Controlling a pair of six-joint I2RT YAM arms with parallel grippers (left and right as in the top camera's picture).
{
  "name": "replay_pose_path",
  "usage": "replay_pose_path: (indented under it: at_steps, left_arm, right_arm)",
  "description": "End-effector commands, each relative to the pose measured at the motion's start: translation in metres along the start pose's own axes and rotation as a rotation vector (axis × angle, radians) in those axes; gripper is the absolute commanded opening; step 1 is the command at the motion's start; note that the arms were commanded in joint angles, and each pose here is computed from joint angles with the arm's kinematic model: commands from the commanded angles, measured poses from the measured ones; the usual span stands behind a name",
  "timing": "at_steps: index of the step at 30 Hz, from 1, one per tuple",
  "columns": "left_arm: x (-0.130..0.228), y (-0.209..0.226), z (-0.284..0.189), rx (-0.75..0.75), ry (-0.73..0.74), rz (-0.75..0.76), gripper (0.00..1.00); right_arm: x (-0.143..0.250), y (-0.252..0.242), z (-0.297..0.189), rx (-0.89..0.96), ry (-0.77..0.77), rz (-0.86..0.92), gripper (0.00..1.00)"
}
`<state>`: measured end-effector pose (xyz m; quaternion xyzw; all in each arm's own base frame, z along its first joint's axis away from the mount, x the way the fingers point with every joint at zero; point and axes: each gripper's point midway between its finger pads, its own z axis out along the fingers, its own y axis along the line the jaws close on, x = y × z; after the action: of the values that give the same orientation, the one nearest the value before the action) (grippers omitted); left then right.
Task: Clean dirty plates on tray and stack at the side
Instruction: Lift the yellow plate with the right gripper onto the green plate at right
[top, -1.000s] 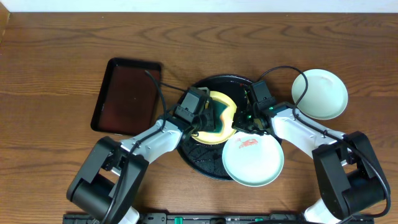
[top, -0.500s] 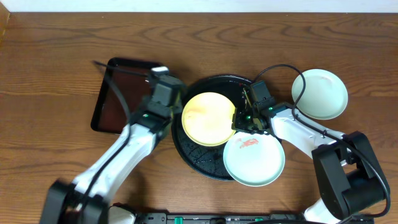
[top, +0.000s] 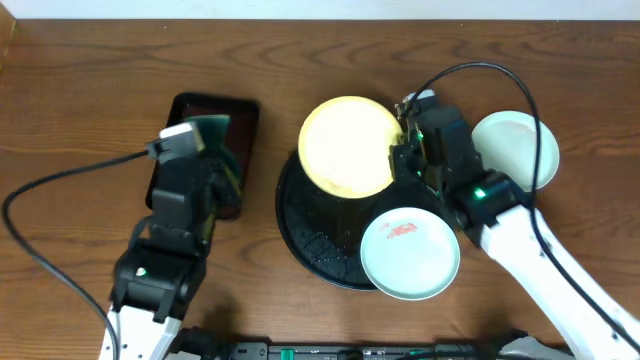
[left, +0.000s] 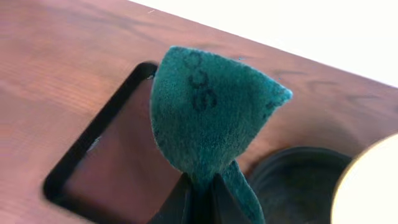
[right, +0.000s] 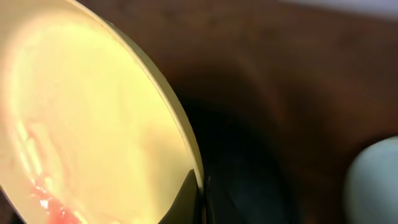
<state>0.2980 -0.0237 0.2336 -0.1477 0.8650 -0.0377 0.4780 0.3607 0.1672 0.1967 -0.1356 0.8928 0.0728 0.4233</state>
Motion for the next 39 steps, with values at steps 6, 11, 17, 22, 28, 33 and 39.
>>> replay_pose_path:
  at_steps: [6,11,17,22,28,33,39]
  left_arm:
    - [0.022,0.017,0.015,-0.068,0.093,0.022,0.08]
    - [0.035,0.019,0.030,-0.095,0.154,0.039,0.07]
    - [0.042,0.020,0.039,-0.108,0.184,0.047,0.08]
    - [0.042,0.020,0.039,-0.108,0.185,0.047,0.08]
    - [0.042,0.020,0.039,-0.108,0.185,0.047,0.08]
    - [0.042,0.020,0.039,-0.108,0.185,0.047,0.08]
    - [0.042,0.020,0.039,-0.108,0.186,0.047,0.08]
  right_arm:
    - [-0.055,-0.020,-0.059,0.567,-0.111,-0.741,0.01]
    - [-0.071,-0.001,-0.081,0.691,-0.114,-0.972,0.01]
    - [-0.079,0.014,-0.098,0.760,-0.127,-1.055,0.01]
    - [-0.079,0.015,-0.099,0.754,-0.146,-1.011,0.01]
    - [-0.065,-0.013,-0.080,0.678,-0.179,-0.657,0.01]
    - [-0.026,-0.094,-0.033,0.477,-0.090,-0.064,0.01]
    - [0.022,-0.209,-0.020,0.280,-0.033,0.677,0.01]
